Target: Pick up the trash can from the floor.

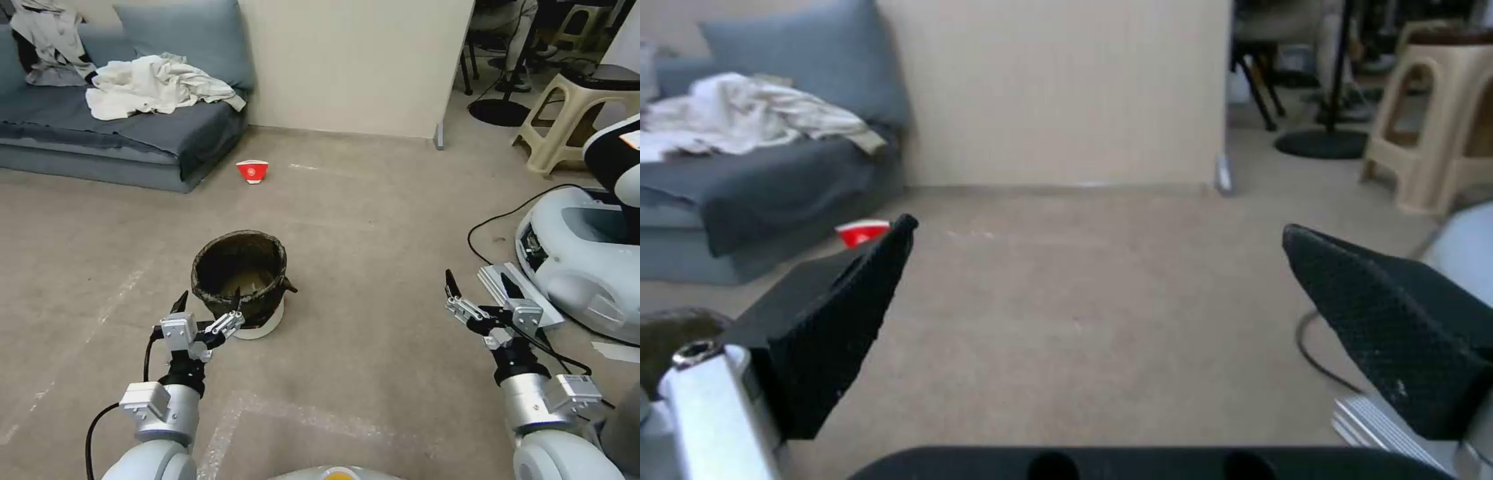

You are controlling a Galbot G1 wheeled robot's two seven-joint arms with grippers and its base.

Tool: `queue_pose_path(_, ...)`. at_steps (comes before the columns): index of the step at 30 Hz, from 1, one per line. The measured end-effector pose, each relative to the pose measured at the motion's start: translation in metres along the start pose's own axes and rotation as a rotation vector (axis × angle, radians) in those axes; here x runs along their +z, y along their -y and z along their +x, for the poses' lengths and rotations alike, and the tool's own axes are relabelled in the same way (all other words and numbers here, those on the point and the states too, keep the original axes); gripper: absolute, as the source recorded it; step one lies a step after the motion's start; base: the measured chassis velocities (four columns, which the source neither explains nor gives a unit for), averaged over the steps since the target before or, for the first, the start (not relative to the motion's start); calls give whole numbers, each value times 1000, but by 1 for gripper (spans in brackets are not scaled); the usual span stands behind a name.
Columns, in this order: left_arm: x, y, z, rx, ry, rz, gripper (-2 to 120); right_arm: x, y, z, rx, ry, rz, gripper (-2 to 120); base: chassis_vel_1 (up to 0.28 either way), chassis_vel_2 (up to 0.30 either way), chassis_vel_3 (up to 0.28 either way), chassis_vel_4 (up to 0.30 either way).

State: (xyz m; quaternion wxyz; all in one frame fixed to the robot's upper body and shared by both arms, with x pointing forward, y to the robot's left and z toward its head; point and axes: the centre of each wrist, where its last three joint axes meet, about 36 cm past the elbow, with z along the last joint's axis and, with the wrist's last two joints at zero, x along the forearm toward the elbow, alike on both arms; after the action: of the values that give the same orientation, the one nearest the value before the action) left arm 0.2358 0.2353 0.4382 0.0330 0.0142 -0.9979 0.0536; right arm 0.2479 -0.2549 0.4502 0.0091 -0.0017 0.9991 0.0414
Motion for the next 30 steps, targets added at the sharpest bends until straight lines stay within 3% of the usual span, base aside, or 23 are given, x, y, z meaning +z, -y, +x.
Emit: queue_pose_path(30, 2, 0, 0, -21, -2, -12, 100, 7, 1, -3, -21, 26, -17, 100, 43, 41, 40, 39)
